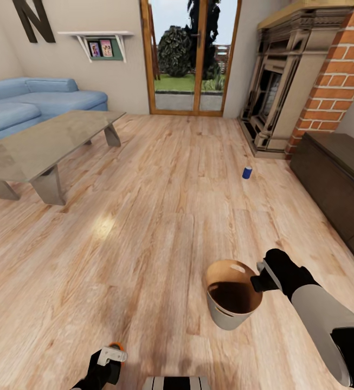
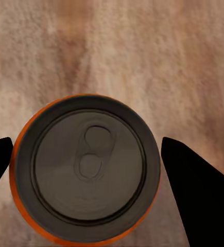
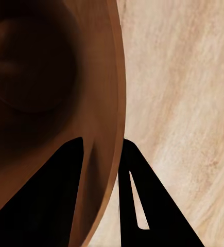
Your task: Put the three can of soda from the living room inside the tash can in the kitchen.
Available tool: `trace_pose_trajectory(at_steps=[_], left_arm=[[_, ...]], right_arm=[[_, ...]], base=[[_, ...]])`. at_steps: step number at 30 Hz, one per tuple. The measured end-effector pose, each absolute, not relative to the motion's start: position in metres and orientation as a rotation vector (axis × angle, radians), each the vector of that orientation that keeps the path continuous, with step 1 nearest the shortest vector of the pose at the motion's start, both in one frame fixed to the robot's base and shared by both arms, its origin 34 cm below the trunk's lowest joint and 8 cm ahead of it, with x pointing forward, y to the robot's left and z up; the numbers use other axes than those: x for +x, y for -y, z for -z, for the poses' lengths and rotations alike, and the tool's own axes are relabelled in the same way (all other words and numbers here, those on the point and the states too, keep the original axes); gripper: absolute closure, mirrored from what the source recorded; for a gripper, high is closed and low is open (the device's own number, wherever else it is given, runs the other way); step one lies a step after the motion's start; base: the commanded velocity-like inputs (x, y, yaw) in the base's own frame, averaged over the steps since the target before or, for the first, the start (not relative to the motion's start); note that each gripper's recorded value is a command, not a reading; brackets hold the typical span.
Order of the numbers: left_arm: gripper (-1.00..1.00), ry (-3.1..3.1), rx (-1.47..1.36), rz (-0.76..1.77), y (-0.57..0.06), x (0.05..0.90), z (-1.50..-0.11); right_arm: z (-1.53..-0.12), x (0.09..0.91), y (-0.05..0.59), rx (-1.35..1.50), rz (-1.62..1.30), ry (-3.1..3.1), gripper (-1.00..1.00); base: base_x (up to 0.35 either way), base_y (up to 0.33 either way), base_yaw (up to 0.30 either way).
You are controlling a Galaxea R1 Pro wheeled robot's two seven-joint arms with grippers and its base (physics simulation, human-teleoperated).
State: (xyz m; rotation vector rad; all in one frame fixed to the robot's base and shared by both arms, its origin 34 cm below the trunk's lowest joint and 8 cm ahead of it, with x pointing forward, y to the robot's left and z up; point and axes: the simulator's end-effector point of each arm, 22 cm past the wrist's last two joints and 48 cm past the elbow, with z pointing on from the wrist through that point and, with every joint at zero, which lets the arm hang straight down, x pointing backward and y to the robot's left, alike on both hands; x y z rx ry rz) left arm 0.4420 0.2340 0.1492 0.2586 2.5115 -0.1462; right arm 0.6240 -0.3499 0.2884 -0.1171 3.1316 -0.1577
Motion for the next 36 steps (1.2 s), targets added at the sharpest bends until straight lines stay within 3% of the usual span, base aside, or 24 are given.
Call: trace_pose_trajectory(at_steps=[13, 19, 27, 36], left_arm=[[1.0, -2.48, 0.154, 0.143, -0.24, 0.465, -0.17], [1.0, -2.438, 0.013, 0.131, -0.294, 0.552, -0.218], [1.0, -2.362, 0.03, 0.398, -0.307, 0.65, -0.37], [1.0, -2.277, 0.23, 0.756, -0.235, 0.684, -0.538]], right_arm=[[-0.317, 0.635, 0.337, -0.125, 0.13, -3.08, 1.0], [-0.33, 0.64, 0.329, -0.156, 0.144, -3.054, 1.0], [-0.347, 0.646, 0.294, -0.187, 0.078, -3.02, 1.0], [-0.363, 0.648, 0.252, -0.276, 0.082, -2.989, 1.0]], base=[[0.0, 0.0, 0.0], [0.0, 0.0, 0.0], [0.0, 0.0, 0.0], [0.0, 0.0, 0.0]])
